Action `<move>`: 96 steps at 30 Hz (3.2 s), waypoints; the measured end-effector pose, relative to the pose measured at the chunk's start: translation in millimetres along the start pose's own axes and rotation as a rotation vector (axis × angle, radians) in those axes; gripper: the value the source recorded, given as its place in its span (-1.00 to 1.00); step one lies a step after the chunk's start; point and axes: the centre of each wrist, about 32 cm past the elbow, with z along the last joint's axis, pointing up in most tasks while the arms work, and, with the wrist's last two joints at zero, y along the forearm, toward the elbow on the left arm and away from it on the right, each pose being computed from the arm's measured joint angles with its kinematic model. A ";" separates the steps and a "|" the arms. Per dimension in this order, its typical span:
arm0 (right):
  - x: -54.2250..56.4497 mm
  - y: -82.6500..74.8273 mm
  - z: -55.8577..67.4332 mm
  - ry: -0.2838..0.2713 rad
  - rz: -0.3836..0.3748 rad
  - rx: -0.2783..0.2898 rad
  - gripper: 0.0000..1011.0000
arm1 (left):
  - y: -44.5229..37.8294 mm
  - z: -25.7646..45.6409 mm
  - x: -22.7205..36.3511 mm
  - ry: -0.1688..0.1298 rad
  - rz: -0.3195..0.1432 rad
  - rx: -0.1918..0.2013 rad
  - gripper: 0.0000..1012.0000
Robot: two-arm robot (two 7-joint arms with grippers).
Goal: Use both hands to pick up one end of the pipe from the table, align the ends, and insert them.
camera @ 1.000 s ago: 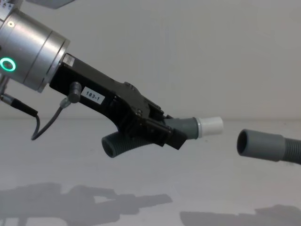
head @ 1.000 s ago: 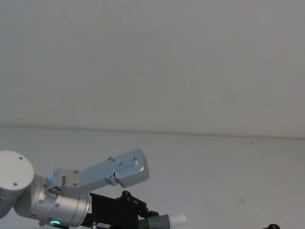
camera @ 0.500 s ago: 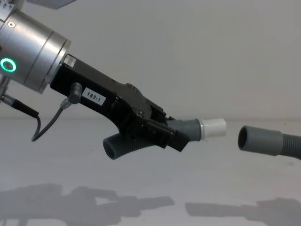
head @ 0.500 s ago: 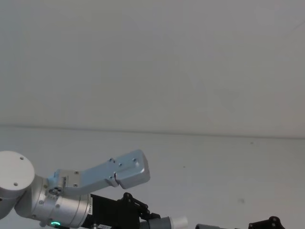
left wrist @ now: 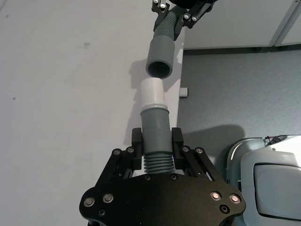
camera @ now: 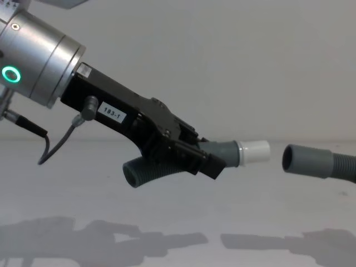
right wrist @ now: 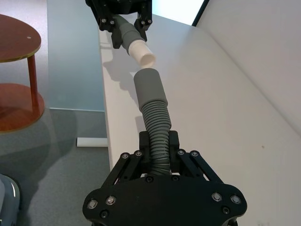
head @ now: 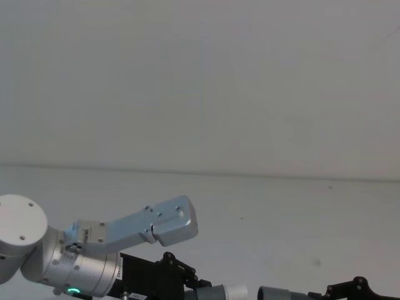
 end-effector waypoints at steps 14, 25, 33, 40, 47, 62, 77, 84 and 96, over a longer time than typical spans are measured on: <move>4.4 -0.9 4.1 -0.020 0.012 0.018 -0.60 | -3.6 0.9 5.7 -0.006 -0.014 0.001 -0.35; 6.7 -0.5 8.8 -0.031 0.017 0.027 -0.60 | -6.2 2.1 9.5 -0.012 -0.024 -0.002 -0.35; 7.1 1.4 10.0 -0.035 0.022 0.023 -0.60 | -6.4 3.3 10.3 -0.015 -0.027 -0.003 -0.35; 7.1 3.0 9.5 -0.037 0.024 0.013 -0.60 | -6.3 4.2 10.6 -0.016 -0.030 -0.003 -0.35; 8.2 4.2 7.5 -0.035 0.023 0.001 -0.60 | -5.7 5.9 10.8 -0.019 -0.033 -0.003 -0.35; 12.9 5.2 6.2 -0.030 0.009 -0.008 -0.60 | -5.6 7.7 12.0 -0.018 -0.047 -0.002 -0.35; 16.6 5.8 7.5 -0.039 0.006 0.000 -0.60 | -6.2 7.5 15.2 -0.016 -0.053 -0.001 -0.35; 17.2 5.8 7.7 -0.053 0.015 0.007 -0.60 | -6.4 7.2 17.8 -0.017 -0.055 -0.002 -0.35; 17.3 6.1 7.6 -0.072 0.027 0.010 -0.60 | -7.0 6.7 21.3 -0.019 -0.059 -0.004 -0.35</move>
